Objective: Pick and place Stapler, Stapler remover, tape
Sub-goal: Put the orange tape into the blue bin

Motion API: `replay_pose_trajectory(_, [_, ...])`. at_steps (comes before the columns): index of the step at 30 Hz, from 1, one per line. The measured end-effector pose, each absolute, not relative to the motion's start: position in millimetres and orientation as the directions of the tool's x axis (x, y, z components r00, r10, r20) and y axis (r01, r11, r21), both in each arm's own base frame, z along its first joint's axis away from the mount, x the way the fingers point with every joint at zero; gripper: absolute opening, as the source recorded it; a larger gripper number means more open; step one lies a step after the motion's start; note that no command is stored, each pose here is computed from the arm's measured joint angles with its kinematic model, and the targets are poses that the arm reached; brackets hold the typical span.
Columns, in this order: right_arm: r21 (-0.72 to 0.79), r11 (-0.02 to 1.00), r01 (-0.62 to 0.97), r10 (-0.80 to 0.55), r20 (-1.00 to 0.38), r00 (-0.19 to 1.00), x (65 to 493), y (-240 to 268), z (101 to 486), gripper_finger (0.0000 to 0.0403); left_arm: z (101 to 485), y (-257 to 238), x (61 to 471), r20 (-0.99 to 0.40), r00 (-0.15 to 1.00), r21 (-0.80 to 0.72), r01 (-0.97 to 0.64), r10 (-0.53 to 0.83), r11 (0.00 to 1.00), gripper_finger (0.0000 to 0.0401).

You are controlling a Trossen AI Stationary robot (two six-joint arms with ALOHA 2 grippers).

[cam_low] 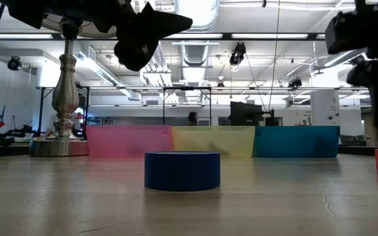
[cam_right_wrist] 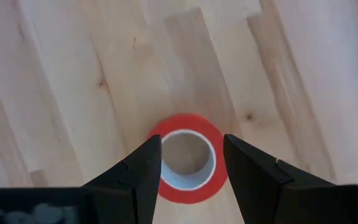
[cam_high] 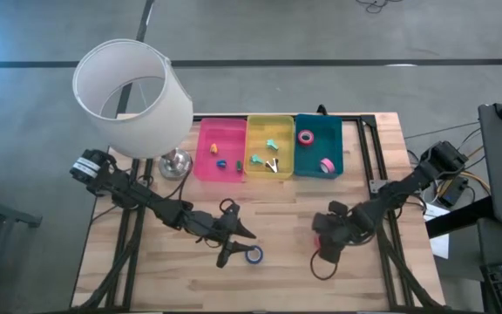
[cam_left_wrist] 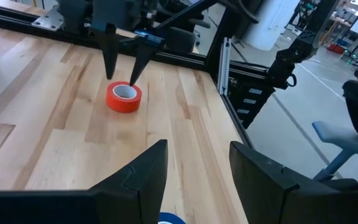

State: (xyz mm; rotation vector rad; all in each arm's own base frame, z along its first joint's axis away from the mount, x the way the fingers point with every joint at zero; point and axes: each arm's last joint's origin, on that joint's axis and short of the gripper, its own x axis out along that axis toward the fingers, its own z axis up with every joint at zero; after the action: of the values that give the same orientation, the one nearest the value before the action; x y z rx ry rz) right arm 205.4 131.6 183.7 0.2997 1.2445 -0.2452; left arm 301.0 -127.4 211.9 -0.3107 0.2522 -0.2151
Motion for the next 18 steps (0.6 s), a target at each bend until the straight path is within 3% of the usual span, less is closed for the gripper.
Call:
replay_pose_trajectory(5, [0.078, 0.897, 0.436, -0.045, -0.963, 0.264, 197.7, 126.8, 171.5, 0.0166, 212.0, -127.5, 300.9, -0.21, 0.946, -0.32, 0.172, -0.247, 0.932, 0.0177])
replay_pose_trajectory(18, [0.034, 0.912, 0.409, -0.063, -0.974, 0.22, 188.6, 121.1, 157.4, 0.0166, 211.9, -127.5, 300.9, -0.211, 0.946, -0.32, 0.172, -0.247, 0.932, 0.0177])
